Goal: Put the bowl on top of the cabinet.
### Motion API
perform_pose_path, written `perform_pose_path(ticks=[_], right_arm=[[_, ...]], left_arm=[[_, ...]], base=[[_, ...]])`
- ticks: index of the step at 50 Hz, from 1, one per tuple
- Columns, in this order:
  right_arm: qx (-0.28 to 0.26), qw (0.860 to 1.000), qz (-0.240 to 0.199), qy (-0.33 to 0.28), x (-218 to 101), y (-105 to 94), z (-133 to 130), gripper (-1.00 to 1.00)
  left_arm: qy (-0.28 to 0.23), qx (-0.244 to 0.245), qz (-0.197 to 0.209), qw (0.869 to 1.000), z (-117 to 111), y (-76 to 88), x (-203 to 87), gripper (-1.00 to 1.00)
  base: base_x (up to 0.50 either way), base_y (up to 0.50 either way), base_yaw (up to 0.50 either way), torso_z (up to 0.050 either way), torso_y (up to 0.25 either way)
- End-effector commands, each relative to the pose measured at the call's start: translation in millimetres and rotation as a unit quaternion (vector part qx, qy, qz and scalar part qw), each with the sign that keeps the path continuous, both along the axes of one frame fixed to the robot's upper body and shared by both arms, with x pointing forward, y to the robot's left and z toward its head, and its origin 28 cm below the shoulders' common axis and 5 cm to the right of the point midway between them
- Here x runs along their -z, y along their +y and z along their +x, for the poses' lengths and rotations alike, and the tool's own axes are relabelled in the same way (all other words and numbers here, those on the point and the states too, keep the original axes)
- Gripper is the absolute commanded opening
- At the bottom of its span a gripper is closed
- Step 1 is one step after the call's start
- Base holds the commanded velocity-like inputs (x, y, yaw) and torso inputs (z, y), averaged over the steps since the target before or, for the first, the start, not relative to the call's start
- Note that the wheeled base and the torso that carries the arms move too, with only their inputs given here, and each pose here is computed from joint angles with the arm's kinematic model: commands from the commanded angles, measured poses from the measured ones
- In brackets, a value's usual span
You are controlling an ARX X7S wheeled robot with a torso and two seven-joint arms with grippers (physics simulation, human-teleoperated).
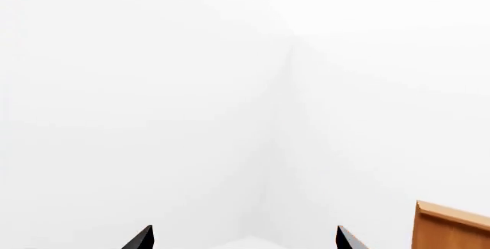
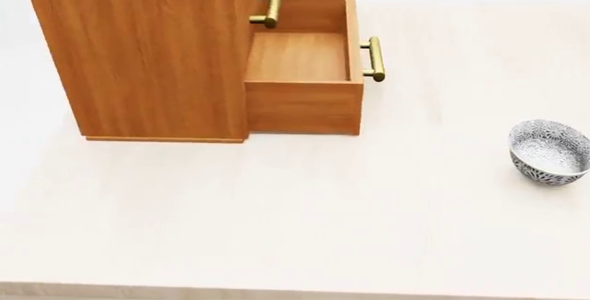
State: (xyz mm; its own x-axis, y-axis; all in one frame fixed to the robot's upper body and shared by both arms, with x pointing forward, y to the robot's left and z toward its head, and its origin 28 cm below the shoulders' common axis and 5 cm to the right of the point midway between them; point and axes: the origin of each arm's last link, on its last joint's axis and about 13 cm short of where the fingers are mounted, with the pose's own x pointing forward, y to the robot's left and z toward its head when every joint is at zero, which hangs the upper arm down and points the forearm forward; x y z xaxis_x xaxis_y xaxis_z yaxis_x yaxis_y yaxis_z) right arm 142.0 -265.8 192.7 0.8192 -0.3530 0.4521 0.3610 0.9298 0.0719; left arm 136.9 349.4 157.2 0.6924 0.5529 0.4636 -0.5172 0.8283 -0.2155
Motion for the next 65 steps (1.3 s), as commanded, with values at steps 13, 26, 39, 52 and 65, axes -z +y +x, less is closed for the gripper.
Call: perform_pose_path(ticks=[13,26,39,52,65], right_arm=[[-0.003,1.0,-0.004,0.01,2.6,2.3,3.3,1.0],[-0.008,1.0,-0.014,0.015,2.9,3.9,4.2,1.0],[-0.025,1.0,-0.014,0.001,2.8,5.1,2.1,1.0],[-0.033,0.999,-0.018,0.003,3.7,5.8,2.3,1.0],[-0.036,0.999,-0.017,0.007,4.7,6.4,3.1,1.0]], left_arm=[[-0.003,0.007,-0.01,1.0,-0.5,-0.1,-0.4,1.0],[-0.002,0.006,-0.009,1.0,-0.5,-0.1,0.4,1.0],[-0.002,0.007,-0.009,1.0,-1.2,-0.8,-0.1,1.0],[-0.001,0.008,-0.009,1.0,-1.3,-1.4,-0.3,1.0],[-0.001,0.009,-0.01,1.0,-0.4,-1.1,0.2,1.0]], base=[[0.0,0.4,0.0,0.0,0.0],[0.0,0.0,0.0,0.0,0.0],[0.31,0.0,0.0,0.0,0.0],[0.5,0.0,0.0,0.0,0.0],[0.5,0.0,0.0,0.0,0.0]])
